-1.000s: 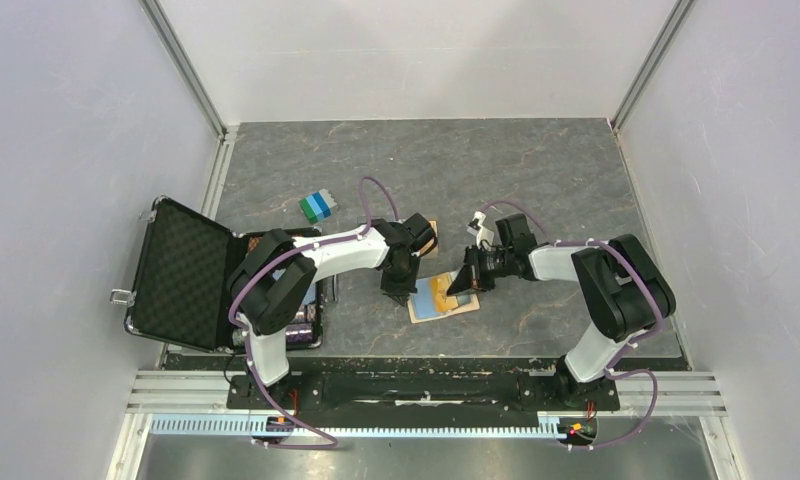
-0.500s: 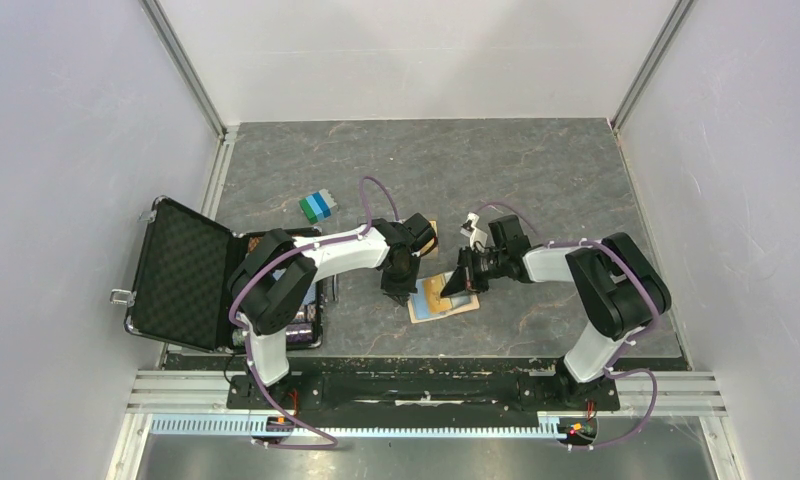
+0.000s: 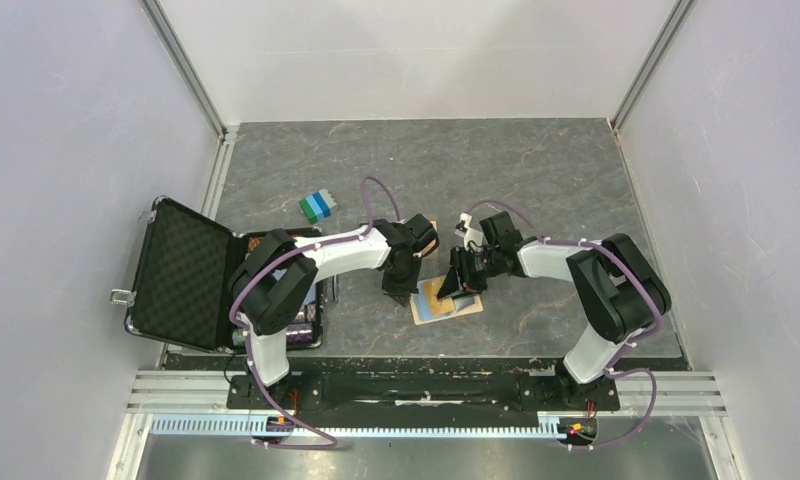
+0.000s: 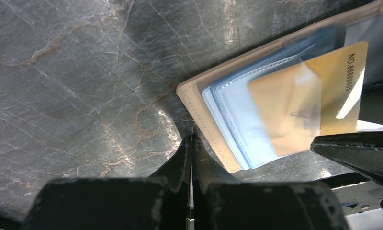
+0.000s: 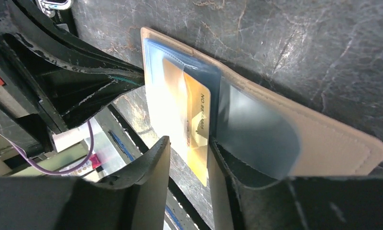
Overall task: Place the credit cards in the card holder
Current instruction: Insert the credit card into the card holder.
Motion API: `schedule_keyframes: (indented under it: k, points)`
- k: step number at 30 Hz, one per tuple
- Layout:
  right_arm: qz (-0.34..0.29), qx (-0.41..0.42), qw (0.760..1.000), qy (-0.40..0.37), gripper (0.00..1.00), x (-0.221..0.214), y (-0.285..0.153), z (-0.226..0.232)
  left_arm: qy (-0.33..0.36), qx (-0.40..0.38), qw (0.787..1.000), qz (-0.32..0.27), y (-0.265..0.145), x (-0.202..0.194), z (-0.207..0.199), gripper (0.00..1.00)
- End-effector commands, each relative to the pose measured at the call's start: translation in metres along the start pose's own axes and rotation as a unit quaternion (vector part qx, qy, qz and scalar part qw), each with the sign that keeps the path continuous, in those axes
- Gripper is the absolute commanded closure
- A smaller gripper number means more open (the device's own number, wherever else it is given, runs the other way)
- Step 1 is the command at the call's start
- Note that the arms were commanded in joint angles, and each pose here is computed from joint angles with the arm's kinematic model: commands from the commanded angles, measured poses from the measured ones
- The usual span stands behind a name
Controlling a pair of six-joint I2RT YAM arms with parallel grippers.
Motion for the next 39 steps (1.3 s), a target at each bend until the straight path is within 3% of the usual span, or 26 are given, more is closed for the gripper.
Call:
schedule_keyframes:
  k: [1,6,9,13,17,21,33,39]
  points:
    - [-0.011,-0.077,0.997,-0.026,0.6,0.006,-0.012,-0.008,0.02,0.0,1.0,-0.007,0.007,0.005,-0.004,0.98]
    - [-0.005,-0.104,0.994,-0.041,0.48,0.006,-0.016,-0.006,0.02,-0.001,1.0,-0.007,0.007,0.005,-0.005,0.98]
    - [-0.001,-0.11,0.993,-0.051,0.47,0.006,-0.014,-0.003,0.021,-0.005,1.0,-0.01,0.005,0.008,-0.007,0.98]
    - [0.016,-0.094,0.994,-0.054,0.58,0.003,-0.007,0.002,0.021,-0.024,0.999,-0.014,0.002,0.015,-0.016,0.98]
    - [0.027,-0.062,0.997,-0.04,0.75,0.0,0.001,0.01,0.026,-0.037,0.999,-0.019,0.001,0.022,-0.027,0.98]
    - [0.036,-0.032,0.998,-0.027,0.77,-0.003,0.006,0.018,0.027,-0.041,0.999,-0.023,0.0,0.026,-0.03,0.98]
    - [0.035,0.034,0.999,0.018,0.7,-0.013,0.009,0.028,0.027,-0.05,0.998,-0.038,-0.009,0.035,-0.035,0.98]
    - [0.029,0.031,0.999,0.023,0.86,-0.013,0.009,0.027,0.032,-0.024,0.998,-0.041,-0.016,0.035,-0.028,0.96]
Point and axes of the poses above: each gripper's point midway between its finger pads, its own y axis out along the fingers, its own z axis along the line the jaws close on, x = y × z, the point moved 4 cm from there along -y, back along the fingers, and after that the axes turned 13 degrees about y, right-handed, at the moved point
